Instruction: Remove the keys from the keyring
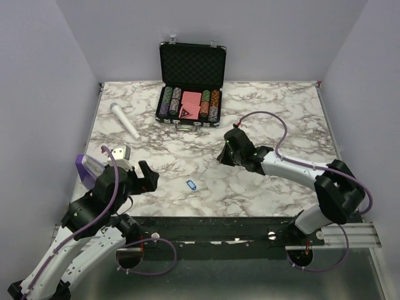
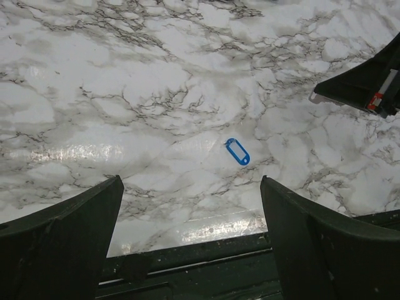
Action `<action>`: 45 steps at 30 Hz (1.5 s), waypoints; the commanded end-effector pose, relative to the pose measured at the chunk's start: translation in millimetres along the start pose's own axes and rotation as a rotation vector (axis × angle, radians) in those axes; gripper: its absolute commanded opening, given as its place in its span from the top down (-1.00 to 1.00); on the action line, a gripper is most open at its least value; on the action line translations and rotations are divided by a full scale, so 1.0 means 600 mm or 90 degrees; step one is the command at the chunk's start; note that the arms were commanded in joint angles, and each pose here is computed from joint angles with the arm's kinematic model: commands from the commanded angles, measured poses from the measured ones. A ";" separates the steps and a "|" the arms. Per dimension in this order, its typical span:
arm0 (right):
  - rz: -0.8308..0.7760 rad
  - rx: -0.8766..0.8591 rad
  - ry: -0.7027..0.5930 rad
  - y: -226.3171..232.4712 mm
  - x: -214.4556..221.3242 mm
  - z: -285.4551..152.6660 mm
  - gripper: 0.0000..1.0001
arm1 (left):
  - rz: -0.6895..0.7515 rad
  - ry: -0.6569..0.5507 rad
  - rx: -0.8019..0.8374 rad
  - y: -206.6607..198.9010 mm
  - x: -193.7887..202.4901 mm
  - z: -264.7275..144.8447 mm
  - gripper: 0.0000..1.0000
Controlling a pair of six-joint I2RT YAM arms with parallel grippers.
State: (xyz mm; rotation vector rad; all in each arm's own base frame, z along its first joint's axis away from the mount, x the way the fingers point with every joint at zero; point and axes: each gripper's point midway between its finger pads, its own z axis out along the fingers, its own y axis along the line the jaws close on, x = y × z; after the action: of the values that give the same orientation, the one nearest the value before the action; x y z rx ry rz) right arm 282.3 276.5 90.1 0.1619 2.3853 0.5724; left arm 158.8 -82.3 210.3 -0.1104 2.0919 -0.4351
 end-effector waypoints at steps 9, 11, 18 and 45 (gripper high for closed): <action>-0.042 -0.036 0.098 0.065 -0.018 0.070 0.96 | 0.000 -0.016 -0.003 0.002 -0.006 0.003 -0.97; -0.046 -0.033 0.101 0.066 -0.023 0.073 0.57 | 0.000 -0.017 -0.003 0.002 -0.006 0.002 -0.97; -0.041 0.000 0.079 0.033 -0.029 0.036 -1.00 | -0.004 -0.025 0.001 0.002 -0.008 -0.001 -0.98; -0.066 -0.087 -0.259 -0.045 -0.105 -0.138 -1.00 | 0.008 -0.013 0.029 -0.011 -0.001 0.004 -0.98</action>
State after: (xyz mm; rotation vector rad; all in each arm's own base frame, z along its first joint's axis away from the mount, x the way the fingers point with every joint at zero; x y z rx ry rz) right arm 276.1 230.1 156.6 0.0204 2.1269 0.5969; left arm 161.1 -83.1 212.6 -0.1076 2.0619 -0.4465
